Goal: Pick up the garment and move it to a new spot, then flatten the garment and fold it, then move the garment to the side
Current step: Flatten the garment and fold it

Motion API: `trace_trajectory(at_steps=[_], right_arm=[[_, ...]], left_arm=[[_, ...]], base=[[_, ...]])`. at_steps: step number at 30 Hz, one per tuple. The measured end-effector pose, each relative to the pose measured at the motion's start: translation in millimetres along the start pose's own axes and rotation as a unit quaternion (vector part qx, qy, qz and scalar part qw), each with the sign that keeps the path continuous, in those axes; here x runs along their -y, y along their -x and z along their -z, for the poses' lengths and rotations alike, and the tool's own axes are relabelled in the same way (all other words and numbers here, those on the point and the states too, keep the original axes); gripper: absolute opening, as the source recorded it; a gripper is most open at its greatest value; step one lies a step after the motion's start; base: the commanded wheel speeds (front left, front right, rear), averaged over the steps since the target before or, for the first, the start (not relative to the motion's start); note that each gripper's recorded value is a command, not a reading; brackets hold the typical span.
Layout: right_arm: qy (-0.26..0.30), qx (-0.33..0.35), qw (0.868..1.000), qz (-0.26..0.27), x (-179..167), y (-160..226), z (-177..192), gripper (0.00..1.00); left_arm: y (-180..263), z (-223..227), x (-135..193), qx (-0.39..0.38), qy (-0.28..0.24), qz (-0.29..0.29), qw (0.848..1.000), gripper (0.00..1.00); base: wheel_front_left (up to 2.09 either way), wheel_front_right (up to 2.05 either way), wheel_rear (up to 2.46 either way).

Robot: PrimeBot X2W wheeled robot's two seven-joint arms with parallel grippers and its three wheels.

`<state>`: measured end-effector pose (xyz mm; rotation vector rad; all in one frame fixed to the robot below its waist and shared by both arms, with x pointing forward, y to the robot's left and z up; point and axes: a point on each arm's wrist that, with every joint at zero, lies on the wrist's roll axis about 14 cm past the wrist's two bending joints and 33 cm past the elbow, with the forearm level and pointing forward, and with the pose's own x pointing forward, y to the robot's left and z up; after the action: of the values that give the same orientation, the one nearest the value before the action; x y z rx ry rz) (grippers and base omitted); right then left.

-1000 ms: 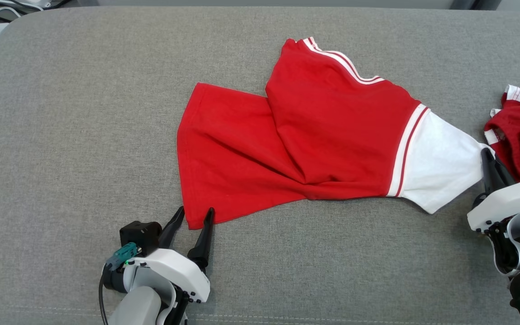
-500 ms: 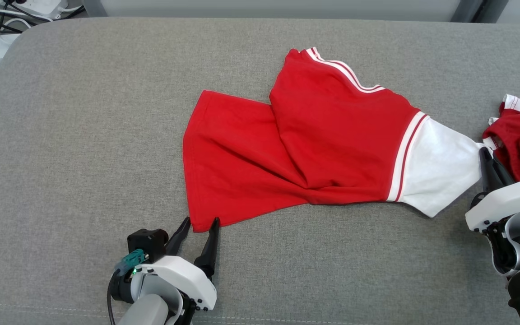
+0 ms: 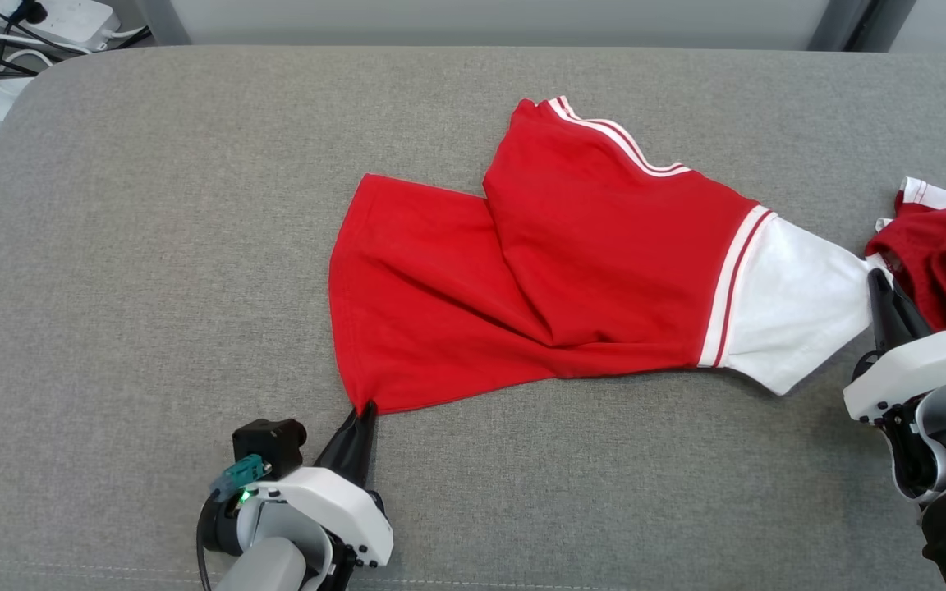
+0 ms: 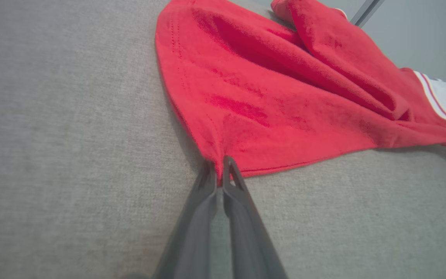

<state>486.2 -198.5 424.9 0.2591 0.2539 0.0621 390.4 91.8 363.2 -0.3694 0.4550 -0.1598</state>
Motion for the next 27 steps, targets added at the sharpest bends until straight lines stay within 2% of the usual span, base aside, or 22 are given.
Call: trace_trajectory(at_steps=[7, 12, 14, 17, 20, 21, 27], right_arm=[[-0.020, 0.028, 0.999, -0.024, -19, -5, -18, 0.00], [-0.053, 0.061, 0.995, -0.055, -45, -8, -42, 0.00], [-0.061, 0.076, 0.993, -0.074, -59, -11, -57, 0.00], [-0.079, 0.114, 0.986, -0.095, -75, -16, -92, 0.00], [-0.092, 0.165, 0.976, -0.110, -85, -19, -139, 0.00], [-0.092, 0.165, 0.976, -0.110, -85, -19, -139, 0.00], [-0.112, 0.267, 0.948, -0.130, -96, -3, -231, 0.00]], left_arm=[[1, -47, -6, 0.074, 0.022, -0.002, 0.997, 0.00], [-2, -78, -9, 0.107, -0.006, 0.014, 0.994, 0.00], [-8, -100, -11, 0.116, -0.035, 0.020, 0.992, 0.00], [-19, -152, -14, 0.146, -0.073, 0.025, 0.986, 0.00], [-27, -207, -3, 0.183, -0.096, 0.040, 0.978, 0.00], [-27, -207, -3, 0.183, -0.096, 0.040, 0.978, 0.00], [-16, -301, 30, 0.267, -0.148, 0.066, 0.950, 0.00]], base=[[0.00, 0.00, 0.00], [0.00, 0.00, 0.00], [0.00, 0.00, 0.00], [0.00, 0.00, 0.00], [0.00, 0.00, 0.00], [0.00, 0.00, 0.00], [0.00, 0.00, 0.00]])
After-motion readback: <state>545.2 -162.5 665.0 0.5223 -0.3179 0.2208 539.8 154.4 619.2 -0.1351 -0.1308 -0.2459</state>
